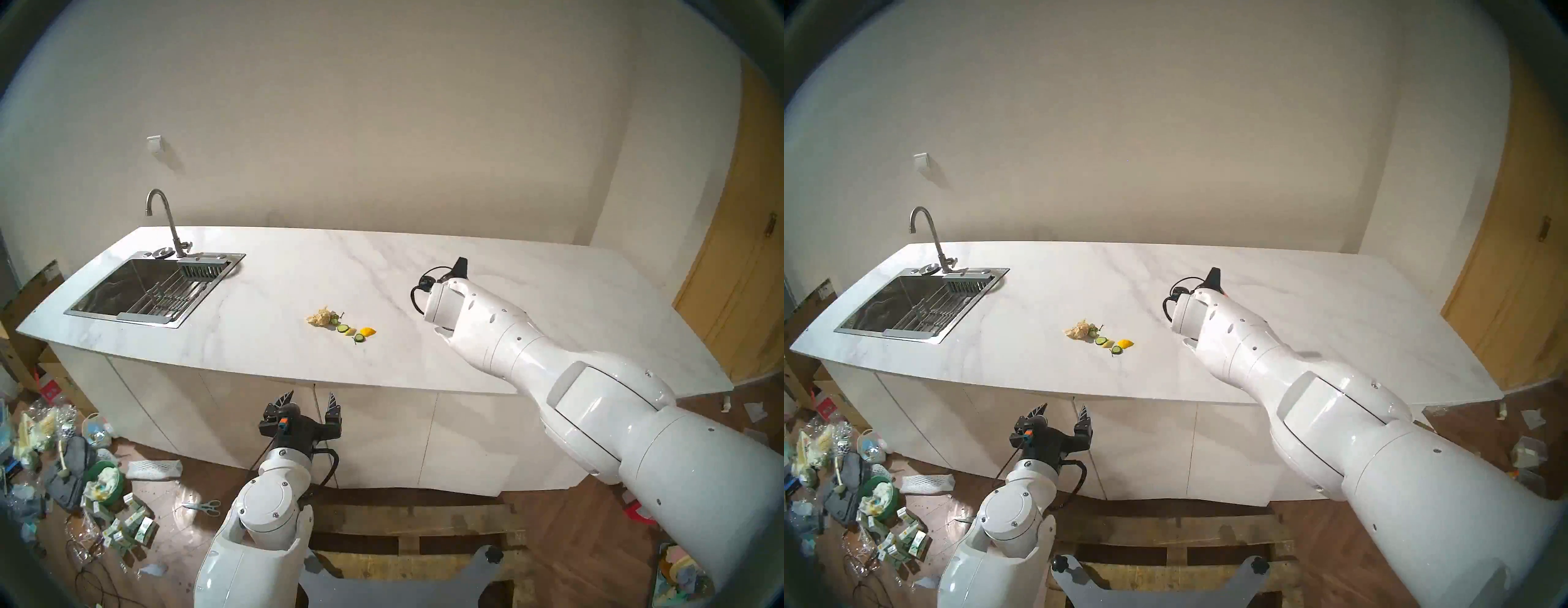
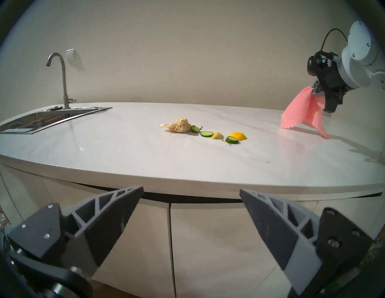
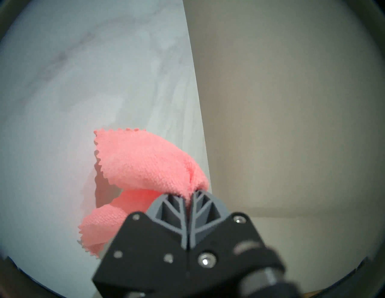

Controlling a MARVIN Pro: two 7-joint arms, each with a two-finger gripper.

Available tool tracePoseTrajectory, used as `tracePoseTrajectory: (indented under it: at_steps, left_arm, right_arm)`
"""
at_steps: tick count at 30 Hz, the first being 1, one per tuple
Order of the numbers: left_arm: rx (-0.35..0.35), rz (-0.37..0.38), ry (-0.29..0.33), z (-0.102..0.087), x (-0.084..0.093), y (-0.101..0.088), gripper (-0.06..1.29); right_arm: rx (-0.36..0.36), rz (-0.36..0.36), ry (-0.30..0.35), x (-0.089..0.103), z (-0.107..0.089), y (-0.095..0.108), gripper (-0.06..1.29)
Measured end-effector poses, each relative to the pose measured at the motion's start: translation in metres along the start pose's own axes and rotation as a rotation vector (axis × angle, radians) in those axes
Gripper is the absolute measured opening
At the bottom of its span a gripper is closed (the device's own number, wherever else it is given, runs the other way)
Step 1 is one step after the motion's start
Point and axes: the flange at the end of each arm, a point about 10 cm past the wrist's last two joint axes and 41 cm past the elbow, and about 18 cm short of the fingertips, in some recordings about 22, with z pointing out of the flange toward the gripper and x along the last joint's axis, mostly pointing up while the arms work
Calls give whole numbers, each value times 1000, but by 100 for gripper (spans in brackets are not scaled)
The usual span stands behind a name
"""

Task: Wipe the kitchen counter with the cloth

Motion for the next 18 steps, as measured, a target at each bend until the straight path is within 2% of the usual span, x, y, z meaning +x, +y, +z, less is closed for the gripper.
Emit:
tracePoseTrajectory:
  at_steps: [11, 18]
  left_arm:
    - [1, 0, 0, 0, 0, 0, 126]
    - [1, 0, 0, 1, 0, 0, 126]
  right_arm:
    - [42, 116, -36, -34, 3, -3, -2]
    - [96, 172, -22, -41, -2, -14, -2]
